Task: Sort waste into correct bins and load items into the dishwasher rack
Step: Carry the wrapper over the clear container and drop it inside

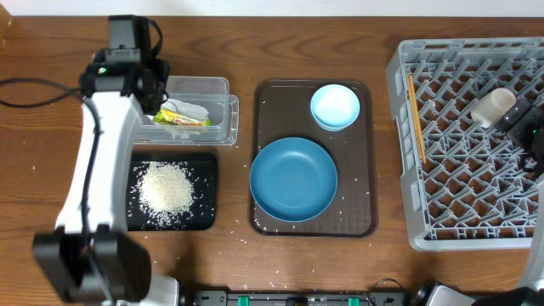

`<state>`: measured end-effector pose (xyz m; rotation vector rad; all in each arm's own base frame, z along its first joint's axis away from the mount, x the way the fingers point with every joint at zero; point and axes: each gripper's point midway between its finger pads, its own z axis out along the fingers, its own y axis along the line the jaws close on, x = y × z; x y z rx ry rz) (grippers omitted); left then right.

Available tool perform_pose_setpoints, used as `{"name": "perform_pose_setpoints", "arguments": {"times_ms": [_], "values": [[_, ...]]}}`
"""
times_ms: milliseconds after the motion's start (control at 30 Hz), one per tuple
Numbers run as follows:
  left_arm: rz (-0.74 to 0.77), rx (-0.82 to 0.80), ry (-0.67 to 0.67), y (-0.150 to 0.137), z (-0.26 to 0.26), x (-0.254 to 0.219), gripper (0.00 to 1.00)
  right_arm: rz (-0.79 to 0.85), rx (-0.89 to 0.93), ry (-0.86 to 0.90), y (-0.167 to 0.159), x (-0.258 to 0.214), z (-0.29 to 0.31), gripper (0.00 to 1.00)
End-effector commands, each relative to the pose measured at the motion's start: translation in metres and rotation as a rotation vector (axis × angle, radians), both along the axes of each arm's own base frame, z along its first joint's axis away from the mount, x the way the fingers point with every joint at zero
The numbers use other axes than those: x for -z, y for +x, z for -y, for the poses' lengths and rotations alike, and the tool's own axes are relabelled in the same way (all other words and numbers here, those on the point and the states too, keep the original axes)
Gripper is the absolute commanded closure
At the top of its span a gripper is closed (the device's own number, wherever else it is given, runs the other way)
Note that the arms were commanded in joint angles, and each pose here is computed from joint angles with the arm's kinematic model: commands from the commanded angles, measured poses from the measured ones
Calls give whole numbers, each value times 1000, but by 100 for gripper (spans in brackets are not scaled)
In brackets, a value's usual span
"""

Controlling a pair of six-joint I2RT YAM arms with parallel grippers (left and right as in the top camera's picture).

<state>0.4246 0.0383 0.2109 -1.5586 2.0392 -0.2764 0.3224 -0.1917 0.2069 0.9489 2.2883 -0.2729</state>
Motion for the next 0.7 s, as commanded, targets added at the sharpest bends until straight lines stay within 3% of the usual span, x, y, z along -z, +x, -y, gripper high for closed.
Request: {"name": "perform_pose_setpoints", "arguments": {"times_ms": [0, 167, 400, 667], "values": [[70, 152, 121, -20, -2, -48, 50, -6, -1, -14, -1, -1, 2, 1], [92, 264, 209, -56, 0, -82, 49, -6, -1, -14, -1, -1, 2, 1], [94, 499, 225, -98, 25, -99, 49, -6, -1, -14, -1, -1, 2, 1], [68, 510, 217, -155, 27, -81, 48, -6, -1, -14, -1, -1, 2, 1]]}}
